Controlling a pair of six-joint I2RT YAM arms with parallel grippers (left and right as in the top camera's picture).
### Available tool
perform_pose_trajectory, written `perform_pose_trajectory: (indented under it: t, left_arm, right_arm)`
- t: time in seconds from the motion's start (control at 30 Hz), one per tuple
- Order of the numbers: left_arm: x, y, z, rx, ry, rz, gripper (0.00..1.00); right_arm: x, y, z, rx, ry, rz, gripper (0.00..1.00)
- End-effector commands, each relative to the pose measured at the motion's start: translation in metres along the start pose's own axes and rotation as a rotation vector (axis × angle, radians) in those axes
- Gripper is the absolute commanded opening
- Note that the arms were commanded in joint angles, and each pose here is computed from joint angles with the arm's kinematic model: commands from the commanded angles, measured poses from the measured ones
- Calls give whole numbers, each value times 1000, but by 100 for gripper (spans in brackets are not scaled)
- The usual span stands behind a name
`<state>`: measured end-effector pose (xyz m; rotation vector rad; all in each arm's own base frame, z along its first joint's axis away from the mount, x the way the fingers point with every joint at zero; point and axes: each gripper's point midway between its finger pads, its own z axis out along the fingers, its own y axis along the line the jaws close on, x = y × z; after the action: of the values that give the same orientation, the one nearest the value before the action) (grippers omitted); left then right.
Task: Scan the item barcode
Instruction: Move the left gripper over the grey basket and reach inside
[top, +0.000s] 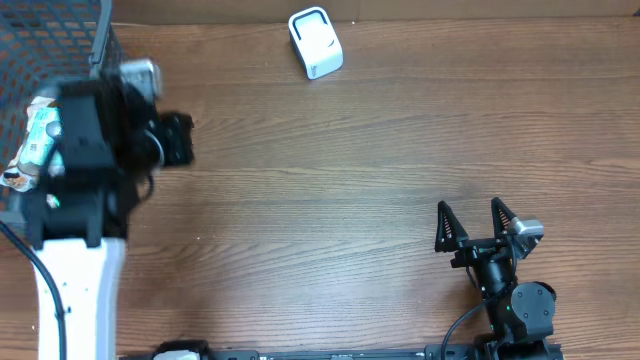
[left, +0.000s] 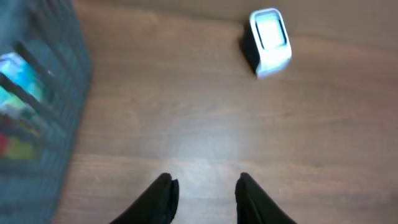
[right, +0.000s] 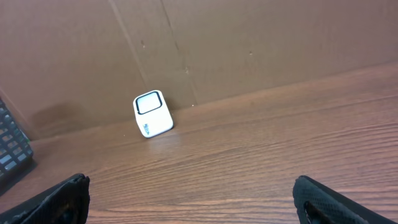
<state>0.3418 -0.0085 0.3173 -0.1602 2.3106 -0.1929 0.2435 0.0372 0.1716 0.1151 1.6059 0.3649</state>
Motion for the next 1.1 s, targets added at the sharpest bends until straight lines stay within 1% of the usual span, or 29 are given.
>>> perform_pose_trajectory:
  t: [0.0, 0.1, 0.13, 0.17, 0.2, 0.27, 0.47, 0.63, 0.73, 0.83, 1.07]
  left_arm:
    - [-51, 17, -20, -78, -85, -15, 36]
    - [-81, 31, -26, -115, -113, 10, 47]
    - [-90, 37, -27, -127, -126, 13, 55]
    - [-97, 42, -28, -139, -140, 12, 72]
    - [-103, 48, -29, -150, -155, 5, 86]
    - [-114, 63, -31, -178, -187, -11, 100]
    - [-126, 111, -46, -282, -244, -41, 100]
    - [-121, 154, -48, -377, -211, -4, 100]
    - [-110, 181, -37, -413, -148, -13, 100]
    - [-92, 204, -16, -424, -52, -38, 100]
    - [-40, 234, 49, -378, 214, -10, 100]
  right_arm:
    - [2, -2, 0, 9, -3, 4, 100]
    - [2, -2, 0, 9, -3, 4, 100]
    - [2, -2, 0, 9, -3, 4, 100]
    - [2, -2, 0, 9, -3, 4, 100]
    - [2, -2, 0, 9, -3, 4, 100]
    - [2, -2, 0, 9, -3, 4, 100]
    - [2, -2, 0, 9, -3, 4, 100]
    - [2, -2, 0, 9, -3, 4, 100]
    - [2, -2, 0, 9, -3, 4, 100]
    - [2, -2, 0, 9, -3, 4, 100]
    - [2, -2, 0, 9, -3, 4, 100]
